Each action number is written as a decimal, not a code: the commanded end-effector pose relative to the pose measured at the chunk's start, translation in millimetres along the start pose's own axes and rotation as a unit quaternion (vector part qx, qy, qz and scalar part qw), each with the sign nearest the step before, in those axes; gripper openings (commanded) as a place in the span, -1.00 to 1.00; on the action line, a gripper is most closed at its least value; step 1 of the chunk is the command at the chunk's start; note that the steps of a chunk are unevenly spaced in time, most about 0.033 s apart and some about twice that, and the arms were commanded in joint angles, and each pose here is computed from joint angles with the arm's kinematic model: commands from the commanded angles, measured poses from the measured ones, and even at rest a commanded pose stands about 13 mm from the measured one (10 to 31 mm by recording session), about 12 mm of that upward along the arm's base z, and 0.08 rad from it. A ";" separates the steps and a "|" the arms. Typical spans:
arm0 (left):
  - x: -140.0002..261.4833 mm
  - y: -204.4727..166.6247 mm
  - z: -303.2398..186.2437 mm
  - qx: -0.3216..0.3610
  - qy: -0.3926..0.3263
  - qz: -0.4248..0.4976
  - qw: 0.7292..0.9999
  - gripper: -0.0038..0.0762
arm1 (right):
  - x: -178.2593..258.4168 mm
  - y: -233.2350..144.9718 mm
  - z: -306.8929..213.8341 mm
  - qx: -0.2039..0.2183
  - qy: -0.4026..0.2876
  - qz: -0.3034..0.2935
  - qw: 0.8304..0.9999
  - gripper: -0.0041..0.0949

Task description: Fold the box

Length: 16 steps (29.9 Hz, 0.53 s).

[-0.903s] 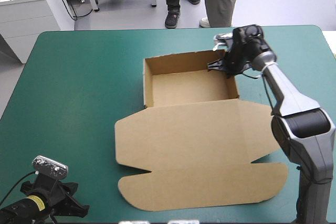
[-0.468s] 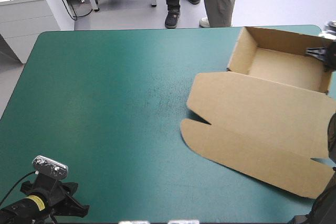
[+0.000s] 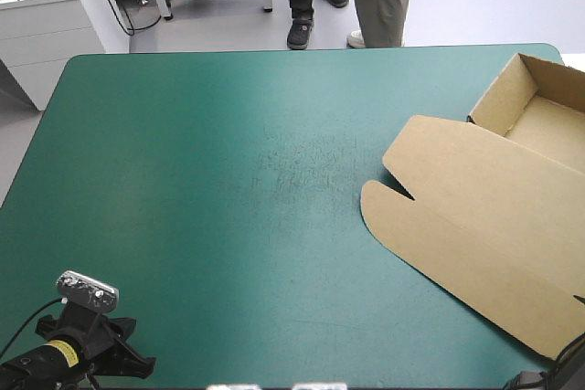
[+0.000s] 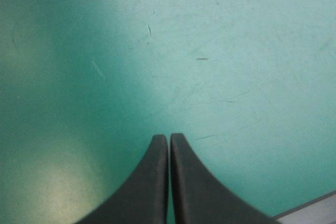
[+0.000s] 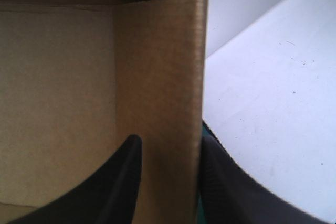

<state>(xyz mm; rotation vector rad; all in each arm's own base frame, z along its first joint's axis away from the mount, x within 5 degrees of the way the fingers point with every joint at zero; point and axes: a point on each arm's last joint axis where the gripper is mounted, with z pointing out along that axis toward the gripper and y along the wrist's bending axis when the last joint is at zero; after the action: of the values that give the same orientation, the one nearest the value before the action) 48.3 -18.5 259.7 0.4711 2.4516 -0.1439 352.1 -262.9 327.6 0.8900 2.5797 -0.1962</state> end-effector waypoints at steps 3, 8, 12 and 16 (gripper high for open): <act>-9.3 -0.1 -4.3 0.001 -0.030 -0.004 1.000 -0.92 | -1.7 -1.2 -41.3 -0.001 -0.046 0.000 0.999 -0.07; -9.5 -0.1 -4.3 0.001 -0.031 0.002 1.000 -0.92 | -0.8 -0.3 -49.8 -0.006 -0.055 -0.010 0.998 -0.07; -9.5 -0.1 -4.3 0.001 -0.031 0.002 1.000 -0.92 | 1.9 -0.6 -70.4 -0.004 -0.076 -0.046 0.996 -0.18; -9.5 -0.1 -4.3 0.001 -0.031 0.002 1.000 -0.92 | 8.1 0.9 -103.0 -0.010 -0.109 -0.042 0.993 -0.91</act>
<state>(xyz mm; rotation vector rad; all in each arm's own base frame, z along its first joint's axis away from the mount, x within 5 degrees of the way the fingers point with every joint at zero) 48.3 -18.5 259.7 0.4752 2.4507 -0.1425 336.4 -249.9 366.6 0.7608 2.5307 -0.2389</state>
